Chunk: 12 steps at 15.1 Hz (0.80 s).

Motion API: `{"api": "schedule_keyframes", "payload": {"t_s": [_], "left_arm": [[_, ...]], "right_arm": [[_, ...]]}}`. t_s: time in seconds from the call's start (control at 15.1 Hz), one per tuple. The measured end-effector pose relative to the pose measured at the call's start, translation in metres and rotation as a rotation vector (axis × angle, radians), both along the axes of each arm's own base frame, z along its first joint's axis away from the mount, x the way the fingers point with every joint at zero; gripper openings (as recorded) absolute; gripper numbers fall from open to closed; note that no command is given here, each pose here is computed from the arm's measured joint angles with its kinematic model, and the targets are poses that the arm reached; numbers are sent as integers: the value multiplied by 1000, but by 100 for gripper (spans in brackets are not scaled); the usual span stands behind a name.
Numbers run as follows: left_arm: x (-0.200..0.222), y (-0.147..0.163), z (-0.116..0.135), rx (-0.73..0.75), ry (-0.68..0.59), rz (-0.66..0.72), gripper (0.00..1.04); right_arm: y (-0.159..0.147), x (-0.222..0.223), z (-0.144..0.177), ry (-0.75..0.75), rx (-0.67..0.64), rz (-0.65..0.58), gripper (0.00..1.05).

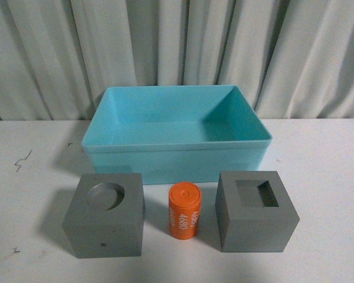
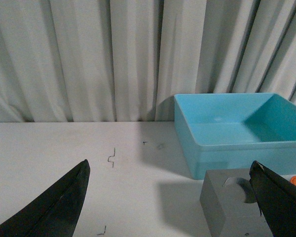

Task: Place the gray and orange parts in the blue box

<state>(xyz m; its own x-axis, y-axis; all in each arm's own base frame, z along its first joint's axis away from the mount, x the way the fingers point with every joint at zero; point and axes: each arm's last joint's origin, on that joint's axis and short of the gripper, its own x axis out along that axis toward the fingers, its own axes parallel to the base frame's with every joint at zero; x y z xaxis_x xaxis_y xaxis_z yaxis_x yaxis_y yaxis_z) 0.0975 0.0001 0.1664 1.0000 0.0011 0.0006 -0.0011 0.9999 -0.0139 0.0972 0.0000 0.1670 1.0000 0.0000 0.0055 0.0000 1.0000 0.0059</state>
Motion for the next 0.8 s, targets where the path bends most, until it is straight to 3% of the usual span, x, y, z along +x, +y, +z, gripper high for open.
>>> {"api": "schedule_keyframes", "payload": {"t_s": [0.8], "left_arm": [[0, 0, 0, 0, 0, 0, 98]], "right_arm": [[0, 0, 0, 0, 0, 0, 98]]}}
